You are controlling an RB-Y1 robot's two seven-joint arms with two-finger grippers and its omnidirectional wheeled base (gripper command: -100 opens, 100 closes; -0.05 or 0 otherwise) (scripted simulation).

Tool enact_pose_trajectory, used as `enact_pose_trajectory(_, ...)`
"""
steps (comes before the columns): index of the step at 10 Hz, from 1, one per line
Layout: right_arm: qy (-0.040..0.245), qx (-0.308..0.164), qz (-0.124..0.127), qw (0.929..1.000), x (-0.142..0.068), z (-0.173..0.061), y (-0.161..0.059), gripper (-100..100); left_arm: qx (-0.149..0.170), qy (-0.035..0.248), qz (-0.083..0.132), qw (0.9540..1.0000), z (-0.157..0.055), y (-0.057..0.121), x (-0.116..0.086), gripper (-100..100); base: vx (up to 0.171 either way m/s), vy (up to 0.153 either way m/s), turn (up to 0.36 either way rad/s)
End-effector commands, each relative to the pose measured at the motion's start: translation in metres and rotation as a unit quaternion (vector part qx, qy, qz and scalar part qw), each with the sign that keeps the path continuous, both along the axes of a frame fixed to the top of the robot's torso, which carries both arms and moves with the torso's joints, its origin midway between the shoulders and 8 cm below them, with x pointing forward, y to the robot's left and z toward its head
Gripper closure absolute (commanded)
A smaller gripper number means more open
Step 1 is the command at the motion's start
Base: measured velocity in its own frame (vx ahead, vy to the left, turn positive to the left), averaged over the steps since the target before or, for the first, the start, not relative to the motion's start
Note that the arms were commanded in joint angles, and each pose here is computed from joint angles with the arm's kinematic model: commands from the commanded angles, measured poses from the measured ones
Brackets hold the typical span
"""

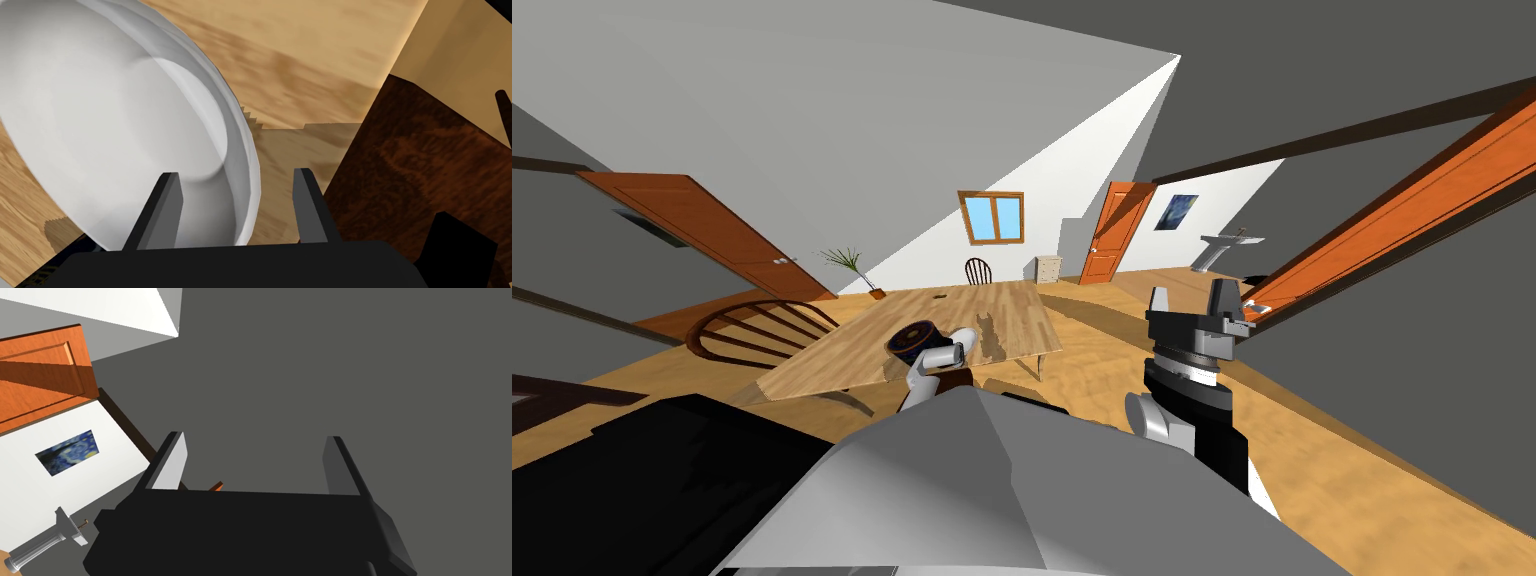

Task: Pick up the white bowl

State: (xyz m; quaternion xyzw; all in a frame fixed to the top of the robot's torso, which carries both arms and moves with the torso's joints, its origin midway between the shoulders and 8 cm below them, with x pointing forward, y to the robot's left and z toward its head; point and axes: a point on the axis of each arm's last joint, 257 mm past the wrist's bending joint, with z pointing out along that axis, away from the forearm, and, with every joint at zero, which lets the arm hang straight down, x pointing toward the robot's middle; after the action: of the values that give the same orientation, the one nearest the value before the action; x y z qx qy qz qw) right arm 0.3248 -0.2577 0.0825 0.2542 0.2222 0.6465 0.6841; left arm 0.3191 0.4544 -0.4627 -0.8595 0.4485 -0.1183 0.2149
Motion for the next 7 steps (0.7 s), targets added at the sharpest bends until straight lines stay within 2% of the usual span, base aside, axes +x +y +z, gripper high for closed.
enact_pose_trajectory(1,0.000,0.000,0.000,1.0000,0.000,0.000,0.000,0,0.000,0.000,0.000,1.0000,0.000,0.000,0.000,100,0.000,0.000,0.000)
enact_pose_trajectory(4,0.000,0.000,0.000,1.0000,0.000,0.000,0.000,0,-0.001,0.001,0.001,1.0000,-0.001,0.000,-0.001,100,0.000,0.000,0.000)
enact_pose_trajectory(5,0.000,0.000,0.000,1.0000,0.000,0.000,0.000,0,-0.001,0.001,0.001,1.0000,-0.001,-0.001,-0.001,0,0.000,0.000,0.000)
enact_pose_trajectory(6,0.000,0.000,0.000,1.0000,0.000,0.000,0.000,0,0.000,0.000,0.002,1.0000,0.008,0.002,-0.001,100,0.000,0.000,0.000)
enact_pose_trajectory(7,0.000,0.000,0.000,1.0000,0.000,0.000,0.000,0,0.000,0.000,0.002,1.0000,0.012,0.002,-0.002,100,-0.005,-0.004,0.017)
